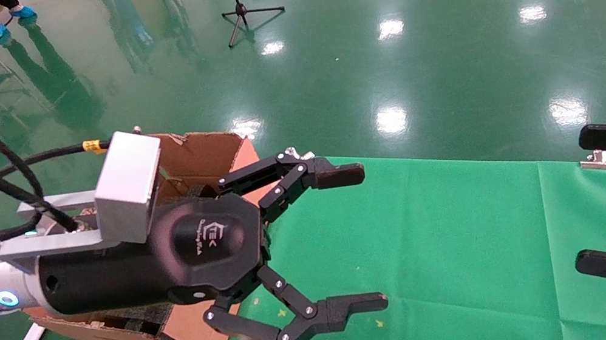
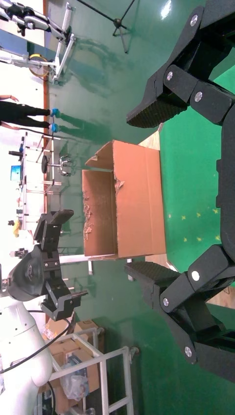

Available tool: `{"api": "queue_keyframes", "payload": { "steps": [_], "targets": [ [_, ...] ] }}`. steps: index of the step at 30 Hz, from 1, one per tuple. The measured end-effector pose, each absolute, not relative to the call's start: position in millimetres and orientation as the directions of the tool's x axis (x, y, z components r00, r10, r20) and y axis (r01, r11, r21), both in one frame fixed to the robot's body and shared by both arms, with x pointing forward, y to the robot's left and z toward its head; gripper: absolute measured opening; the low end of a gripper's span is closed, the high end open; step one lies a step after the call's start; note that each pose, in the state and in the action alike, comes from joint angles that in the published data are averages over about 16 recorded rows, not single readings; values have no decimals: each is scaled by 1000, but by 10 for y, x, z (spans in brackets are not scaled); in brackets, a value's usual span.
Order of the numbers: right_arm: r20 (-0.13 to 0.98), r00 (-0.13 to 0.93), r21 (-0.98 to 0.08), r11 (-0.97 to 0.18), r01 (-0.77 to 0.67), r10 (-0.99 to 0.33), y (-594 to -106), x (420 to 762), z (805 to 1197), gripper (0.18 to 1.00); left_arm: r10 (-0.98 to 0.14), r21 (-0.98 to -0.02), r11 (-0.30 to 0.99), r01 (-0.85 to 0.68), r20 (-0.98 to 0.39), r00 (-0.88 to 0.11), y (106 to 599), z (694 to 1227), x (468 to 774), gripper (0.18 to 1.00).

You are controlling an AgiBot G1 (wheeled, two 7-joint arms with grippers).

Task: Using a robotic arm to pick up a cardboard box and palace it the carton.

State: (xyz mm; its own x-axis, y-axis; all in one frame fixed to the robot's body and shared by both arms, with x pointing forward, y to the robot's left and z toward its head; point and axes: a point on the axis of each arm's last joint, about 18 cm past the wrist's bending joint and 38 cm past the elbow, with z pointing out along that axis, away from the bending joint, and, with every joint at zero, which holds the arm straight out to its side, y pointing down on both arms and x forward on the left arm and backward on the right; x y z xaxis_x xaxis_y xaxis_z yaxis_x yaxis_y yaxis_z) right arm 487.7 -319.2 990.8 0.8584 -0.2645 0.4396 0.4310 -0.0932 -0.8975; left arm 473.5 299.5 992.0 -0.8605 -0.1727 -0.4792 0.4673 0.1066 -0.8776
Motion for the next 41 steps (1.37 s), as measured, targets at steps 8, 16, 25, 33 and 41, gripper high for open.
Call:
{"api": "queue_keyframes", "payload": {
  "steps": [8,16,25,33,41],
  "targets": [
    [440,858,-898,-93,431,-264,-3192,4877,9908,1001,-176,-878,110,465,-478,-861,2999,9921,4747,1000],
    [440,858,-898,-93,431,-264,-3192,4877,9908,1001,-178,-879,112,464,-477,-861,3000,9921,4752,1000],
    [440,858,-898,-93,431,-264,-3192,4877,9908,1001,-179,-879,112,463,-476,-861,3001,9920,4755,1000],
    [440,858,-898,-93,431,-264,-3192,4877,9908,1001,-179,-879,113,463,-476,-861,3001,9920,4757,1000],
    [440,858,-898,-93,431,-264,-3192,4877,9908,1001,-180,-879,113,463,-476,-861,3001,9920,4758,1000]
  ]
}}
